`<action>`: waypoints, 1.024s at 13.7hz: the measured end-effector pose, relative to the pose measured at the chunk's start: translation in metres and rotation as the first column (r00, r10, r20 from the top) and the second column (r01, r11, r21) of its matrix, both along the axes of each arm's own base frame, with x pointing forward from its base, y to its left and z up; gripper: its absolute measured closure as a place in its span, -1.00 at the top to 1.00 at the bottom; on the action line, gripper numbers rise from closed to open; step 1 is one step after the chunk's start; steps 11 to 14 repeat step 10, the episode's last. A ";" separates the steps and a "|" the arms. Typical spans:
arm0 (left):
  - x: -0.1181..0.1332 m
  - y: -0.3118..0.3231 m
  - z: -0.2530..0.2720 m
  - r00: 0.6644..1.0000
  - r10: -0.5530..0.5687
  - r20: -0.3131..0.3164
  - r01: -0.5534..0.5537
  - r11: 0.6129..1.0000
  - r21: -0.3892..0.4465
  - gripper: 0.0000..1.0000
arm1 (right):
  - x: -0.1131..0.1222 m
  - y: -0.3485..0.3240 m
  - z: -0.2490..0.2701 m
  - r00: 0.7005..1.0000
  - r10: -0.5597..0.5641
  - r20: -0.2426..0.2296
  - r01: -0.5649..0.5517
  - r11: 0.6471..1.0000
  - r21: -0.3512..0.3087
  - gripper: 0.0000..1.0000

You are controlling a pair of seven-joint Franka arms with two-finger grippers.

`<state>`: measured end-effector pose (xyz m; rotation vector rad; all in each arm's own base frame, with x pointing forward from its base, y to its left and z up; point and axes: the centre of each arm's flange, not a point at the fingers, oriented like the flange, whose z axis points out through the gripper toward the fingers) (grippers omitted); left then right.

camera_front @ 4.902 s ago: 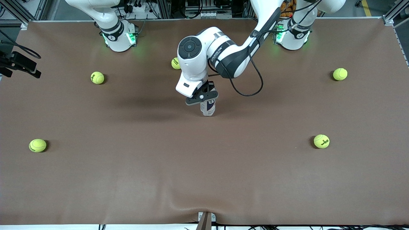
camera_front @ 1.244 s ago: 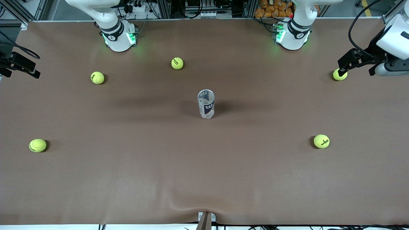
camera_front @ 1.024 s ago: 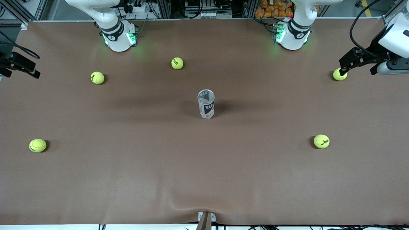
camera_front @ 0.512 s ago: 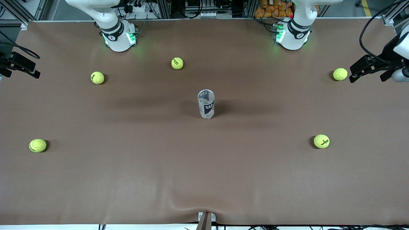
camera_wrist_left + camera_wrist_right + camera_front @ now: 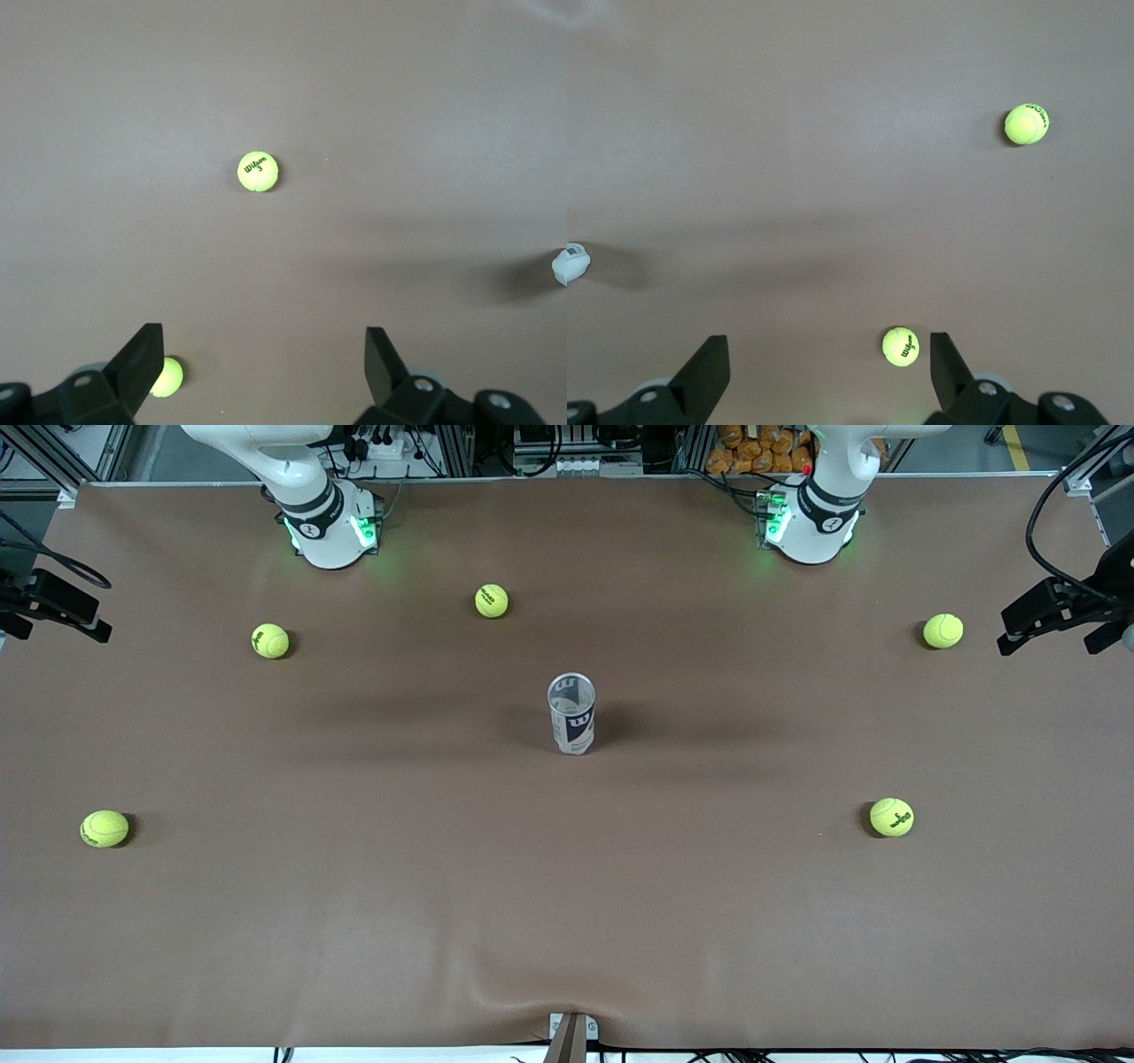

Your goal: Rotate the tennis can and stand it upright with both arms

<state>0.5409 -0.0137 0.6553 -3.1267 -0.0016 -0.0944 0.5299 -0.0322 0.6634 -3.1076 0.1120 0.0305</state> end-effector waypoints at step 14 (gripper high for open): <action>0.000 0.008 -0.001 1.000 0.015 -0.003 -0.015 1.000 -0.001 1.00 | 0.000 0.000 0.000 1.000 0.000 0.000 0.000 1.000 0.000 1.00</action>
